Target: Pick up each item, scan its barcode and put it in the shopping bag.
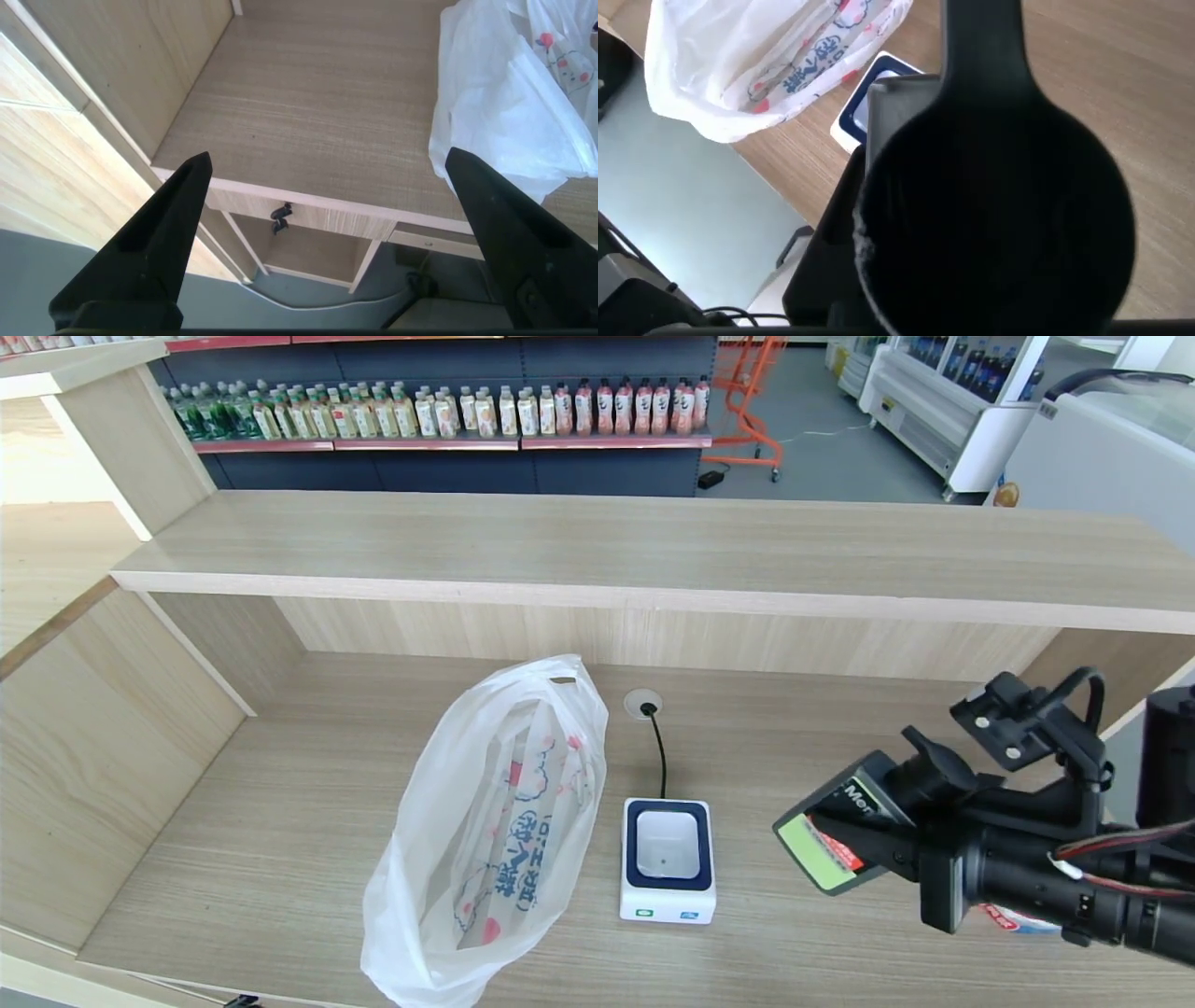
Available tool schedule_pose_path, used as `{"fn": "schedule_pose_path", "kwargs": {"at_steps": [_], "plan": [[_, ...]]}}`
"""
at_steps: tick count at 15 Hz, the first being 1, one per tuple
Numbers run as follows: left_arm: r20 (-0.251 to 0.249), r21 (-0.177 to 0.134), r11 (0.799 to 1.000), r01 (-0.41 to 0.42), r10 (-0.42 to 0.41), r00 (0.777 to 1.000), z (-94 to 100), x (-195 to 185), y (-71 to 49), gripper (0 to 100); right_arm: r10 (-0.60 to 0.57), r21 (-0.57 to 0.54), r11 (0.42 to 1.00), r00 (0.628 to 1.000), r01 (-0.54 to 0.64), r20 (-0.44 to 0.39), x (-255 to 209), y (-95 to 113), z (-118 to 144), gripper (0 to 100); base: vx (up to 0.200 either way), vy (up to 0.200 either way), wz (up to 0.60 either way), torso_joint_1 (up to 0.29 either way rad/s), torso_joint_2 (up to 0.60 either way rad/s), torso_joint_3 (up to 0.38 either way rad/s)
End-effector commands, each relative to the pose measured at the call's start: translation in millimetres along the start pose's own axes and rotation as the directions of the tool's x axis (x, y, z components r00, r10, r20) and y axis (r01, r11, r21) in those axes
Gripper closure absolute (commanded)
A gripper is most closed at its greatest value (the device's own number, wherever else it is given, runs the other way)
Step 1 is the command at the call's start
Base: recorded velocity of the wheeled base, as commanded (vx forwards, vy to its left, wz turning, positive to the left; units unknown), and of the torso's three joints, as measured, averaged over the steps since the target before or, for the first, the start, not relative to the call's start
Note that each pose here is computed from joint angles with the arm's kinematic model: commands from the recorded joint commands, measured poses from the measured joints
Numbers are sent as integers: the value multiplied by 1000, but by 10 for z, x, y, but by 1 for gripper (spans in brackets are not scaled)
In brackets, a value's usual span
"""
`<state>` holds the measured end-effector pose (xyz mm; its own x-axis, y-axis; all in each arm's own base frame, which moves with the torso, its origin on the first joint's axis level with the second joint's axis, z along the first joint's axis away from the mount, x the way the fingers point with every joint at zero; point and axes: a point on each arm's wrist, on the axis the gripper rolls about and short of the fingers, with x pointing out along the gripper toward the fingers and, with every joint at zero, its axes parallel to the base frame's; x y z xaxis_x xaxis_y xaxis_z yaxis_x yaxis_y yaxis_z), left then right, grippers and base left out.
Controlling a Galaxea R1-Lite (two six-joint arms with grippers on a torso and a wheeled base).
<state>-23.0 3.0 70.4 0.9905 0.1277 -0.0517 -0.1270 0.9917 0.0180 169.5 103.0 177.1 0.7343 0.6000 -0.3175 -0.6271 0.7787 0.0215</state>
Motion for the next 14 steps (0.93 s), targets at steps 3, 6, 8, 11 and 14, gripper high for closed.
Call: {"fn": "schedule_pose_path", "kwargs": {"at_steps": [3, 6, 8, 11, 14], "plan": [[1, 2, 1000, -1, 1, 1000, -1, -1, 0, 0, -5, -7, 1000, 998, 5, 67, -351, 38, -72, 100, 0, 0, 0, 0, 0, 0], [0, -2, 1000, -1, 1, 1000, 0, 0, 0, 0, 31, 112, 993, 995, -41, 92, -362, 92, -7, 100, 0, 133, 0, -3, 0, -2], [0, -4, 1000, -1, 1, 1000, 0, 0, 0, 0, 52, 205, 976, 996, -66, 75, -334, 121, 114, 100, 0, 200, 0, 3, 2, 9], [1, -4, 1000, -1, 1, 1000, -1, -1, 0, 0, 71, 319, 945, 997, -76, 28, -155, 140, 263, 100, 0, 200, 0, 4, 1, 1], [0, -2, 1000, -1, 1, 1000, 0, 0, 0, 0, 65, 346, 937, 997, -51, -31, 161, 110, 289, 100, 0, 133, 0, 3, 5, 2]]}}
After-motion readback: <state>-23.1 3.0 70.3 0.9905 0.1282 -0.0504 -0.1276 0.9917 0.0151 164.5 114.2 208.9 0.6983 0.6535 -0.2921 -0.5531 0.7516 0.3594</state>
